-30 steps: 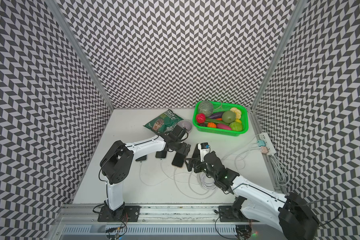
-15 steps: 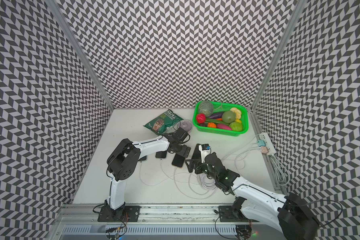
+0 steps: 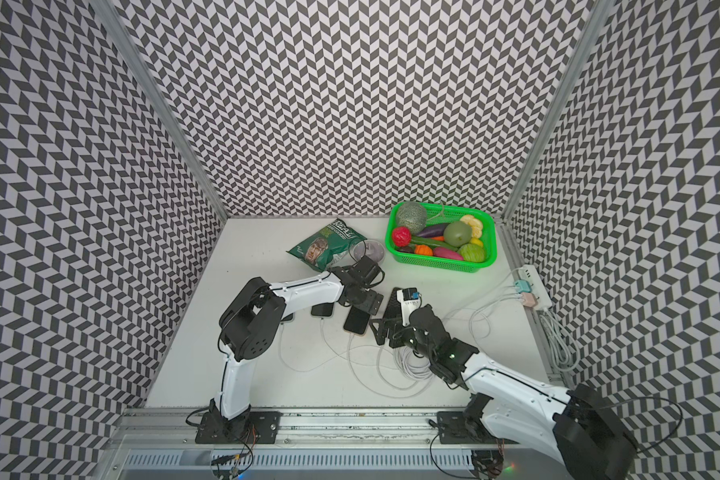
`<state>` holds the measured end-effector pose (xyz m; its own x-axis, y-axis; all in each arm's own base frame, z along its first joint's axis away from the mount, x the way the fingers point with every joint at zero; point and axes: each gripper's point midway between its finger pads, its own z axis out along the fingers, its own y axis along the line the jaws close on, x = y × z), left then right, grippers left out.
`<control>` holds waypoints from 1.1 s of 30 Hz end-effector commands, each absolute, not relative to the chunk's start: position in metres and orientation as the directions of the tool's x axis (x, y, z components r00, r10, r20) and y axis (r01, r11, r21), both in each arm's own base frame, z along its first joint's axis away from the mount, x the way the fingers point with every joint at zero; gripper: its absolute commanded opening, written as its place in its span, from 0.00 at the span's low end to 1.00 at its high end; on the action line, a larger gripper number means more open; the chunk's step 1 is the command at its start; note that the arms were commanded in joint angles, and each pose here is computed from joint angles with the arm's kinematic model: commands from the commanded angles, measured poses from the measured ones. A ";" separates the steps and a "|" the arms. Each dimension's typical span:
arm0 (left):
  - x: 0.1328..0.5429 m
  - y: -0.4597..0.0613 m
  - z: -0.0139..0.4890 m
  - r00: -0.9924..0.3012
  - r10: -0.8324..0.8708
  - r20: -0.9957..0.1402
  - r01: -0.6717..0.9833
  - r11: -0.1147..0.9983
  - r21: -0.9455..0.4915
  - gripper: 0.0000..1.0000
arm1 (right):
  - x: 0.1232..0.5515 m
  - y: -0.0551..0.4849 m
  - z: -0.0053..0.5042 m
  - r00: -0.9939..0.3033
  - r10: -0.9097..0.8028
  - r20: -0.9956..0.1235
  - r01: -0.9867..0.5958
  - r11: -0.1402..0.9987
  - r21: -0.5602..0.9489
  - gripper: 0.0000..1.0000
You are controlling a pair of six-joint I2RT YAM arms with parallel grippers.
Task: Unplug the charging cable from the phone
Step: Pick up the phone at the center of the board.
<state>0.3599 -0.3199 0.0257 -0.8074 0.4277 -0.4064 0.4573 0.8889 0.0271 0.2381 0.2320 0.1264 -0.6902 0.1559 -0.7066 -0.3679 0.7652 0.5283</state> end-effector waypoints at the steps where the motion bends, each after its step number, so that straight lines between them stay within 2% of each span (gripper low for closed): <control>1: 0.352 -0.306 0.005 -0.827 0.453 -0.334 0.452 0.888 0.087 0.90 | 0.243 0.234 0.132 -0.674 0.179 -0.716 -0.376 0.752 0.541 1.00; 5: 0.352 -0.308 0.007 -0.828 0.445 -0.342 0.448 0.891 0.074 0.77 | 0.245 0.235 0.132 -0.675 0.179 -0.716 -0.374 0.754 0.541 1.00; 7: 0.353 -0.308 0.011 -0.827 0.436 -0.354 0.443 0.894 0.064 0.66 | 0.246 0.235 0.131 -0.677 0.178 -0.715 -0.371 0.755 0.540 1.00; 12: 0.356 -0.311 0.018 -0.835 0.404 -0.373 0.428 0.904 0.020 0.28 | 0.247 0.236 0.124 -0.685 0.171 -0.709 -0.365 0.761 0.536 1.00; 17: 0.363 -0.308 0.033 -0.840 0.356 -0.409 0.395 0.918 -0.014 0.06 | 0.249 0.238 0.118 -0.690 0.165 -0.704 -0.361 0.765 0.533 1.00; 20: 0.368 -0.307 0.047 -0.836 0.324 -0.443 0.381 0.924 -0.044 0.00 | 0.251 0.240 0.114 -0.692 0.164 -0.703 -0.359 0.766 0.532 1.00; 32: 0.378 -0.306 0.100 -0.802 0.207 -0.561 0.366 0.912 -0.186 0.00 | 0.257 0.248 0.108 -0.691 0.163 -0.704 -0.364 0.763 0.533 1.00; 33: 0.378 -0.306 0.104 -0.798 0.196 -0.570 0.368 0.907 -0.204 0.00 | 0.244 0.261 0.108 -0.749 0.163 -0.642 -0.372 0.697 0.612 1.00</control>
